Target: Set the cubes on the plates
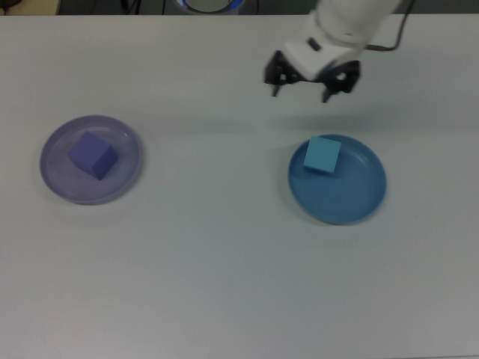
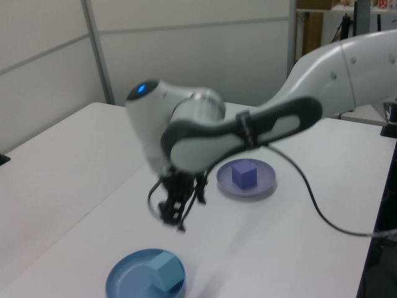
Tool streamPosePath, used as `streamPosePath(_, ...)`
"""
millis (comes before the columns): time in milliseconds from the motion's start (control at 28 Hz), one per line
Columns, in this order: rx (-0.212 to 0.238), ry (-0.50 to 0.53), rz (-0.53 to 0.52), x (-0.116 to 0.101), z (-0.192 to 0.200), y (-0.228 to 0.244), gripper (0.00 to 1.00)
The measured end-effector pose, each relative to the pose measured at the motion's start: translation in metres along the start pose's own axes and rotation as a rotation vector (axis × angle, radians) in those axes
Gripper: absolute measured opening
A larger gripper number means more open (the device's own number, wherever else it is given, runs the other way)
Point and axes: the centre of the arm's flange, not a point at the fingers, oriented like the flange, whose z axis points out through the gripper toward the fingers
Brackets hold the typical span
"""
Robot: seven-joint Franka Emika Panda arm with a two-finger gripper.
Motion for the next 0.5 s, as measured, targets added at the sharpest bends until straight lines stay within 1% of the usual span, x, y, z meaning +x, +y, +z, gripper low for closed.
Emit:
streamPosePath(107,0.016,-0.029,0.006,0.007,-0.002,0.049,1.00)
streamPosePath(143,0.026,-0.037,0.014,0.011,-0.002,0.074,1.00)
streamPosePath(321,0.053,-0.050,0.058,0.023,0.006,0.159,1.00)
streamPosePath(500,0.067,-0.050,0.102,0.024,0.009,0.220,1.00)
